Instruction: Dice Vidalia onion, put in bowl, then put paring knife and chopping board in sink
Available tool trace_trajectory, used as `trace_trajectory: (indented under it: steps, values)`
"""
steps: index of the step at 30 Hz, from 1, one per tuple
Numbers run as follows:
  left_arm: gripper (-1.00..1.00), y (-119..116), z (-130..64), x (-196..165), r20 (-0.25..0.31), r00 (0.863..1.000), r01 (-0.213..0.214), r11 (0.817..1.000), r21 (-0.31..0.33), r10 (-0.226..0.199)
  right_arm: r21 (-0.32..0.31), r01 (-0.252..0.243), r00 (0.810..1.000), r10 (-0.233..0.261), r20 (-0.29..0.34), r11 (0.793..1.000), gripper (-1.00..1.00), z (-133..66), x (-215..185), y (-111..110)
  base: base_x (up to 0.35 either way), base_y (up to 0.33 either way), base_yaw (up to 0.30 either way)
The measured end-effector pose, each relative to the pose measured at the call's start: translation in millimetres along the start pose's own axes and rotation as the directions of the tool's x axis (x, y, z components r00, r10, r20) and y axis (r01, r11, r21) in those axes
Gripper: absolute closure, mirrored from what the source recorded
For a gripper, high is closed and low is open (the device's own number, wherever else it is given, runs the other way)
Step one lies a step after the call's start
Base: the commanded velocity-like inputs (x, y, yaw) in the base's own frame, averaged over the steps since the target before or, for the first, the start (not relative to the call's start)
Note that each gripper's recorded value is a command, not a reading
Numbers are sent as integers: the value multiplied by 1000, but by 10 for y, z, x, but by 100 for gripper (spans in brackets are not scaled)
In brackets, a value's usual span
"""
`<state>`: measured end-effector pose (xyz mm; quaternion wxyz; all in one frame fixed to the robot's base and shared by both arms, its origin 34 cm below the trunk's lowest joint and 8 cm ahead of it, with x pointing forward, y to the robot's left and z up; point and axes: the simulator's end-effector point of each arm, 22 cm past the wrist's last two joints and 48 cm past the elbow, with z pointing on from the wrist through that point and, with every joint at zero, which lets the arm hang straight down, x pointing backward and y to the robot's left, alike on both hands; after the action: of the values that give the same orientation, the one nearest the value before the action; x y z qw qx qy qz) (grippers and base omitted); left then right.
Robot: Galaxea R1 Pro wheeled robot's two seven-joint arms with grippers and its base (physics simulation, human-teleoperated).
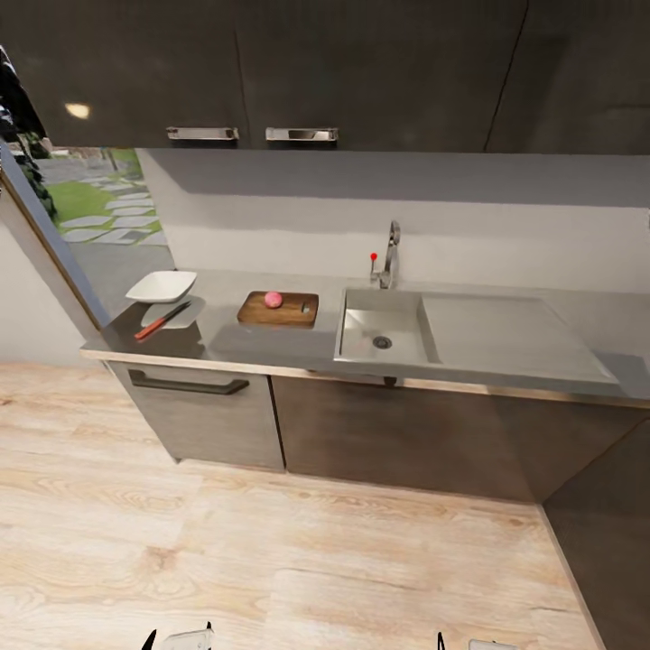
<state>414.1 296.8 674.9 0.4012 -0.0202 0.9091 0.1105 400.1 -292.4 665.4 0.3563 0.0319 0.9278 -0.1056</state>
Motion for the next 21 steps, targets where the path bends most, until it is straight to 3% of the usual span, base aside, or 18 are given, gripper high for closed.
trace_trajectory:
  steps: [11, 21]
  values:
    - [-100, 3, 6, -77, 17, 1000, 4, 1000, -1, -4, 0, -4, 1000, 4, 17, 1000, -100, 1, -78, -1, 0, 16, 0]
    - [-100, 5, 10, -149, 33, 999, 7, 1000, -2, -7, 1, -8, 999, 8, 32, 1000, -100, 1, -147, -4, 0, 256, 0]
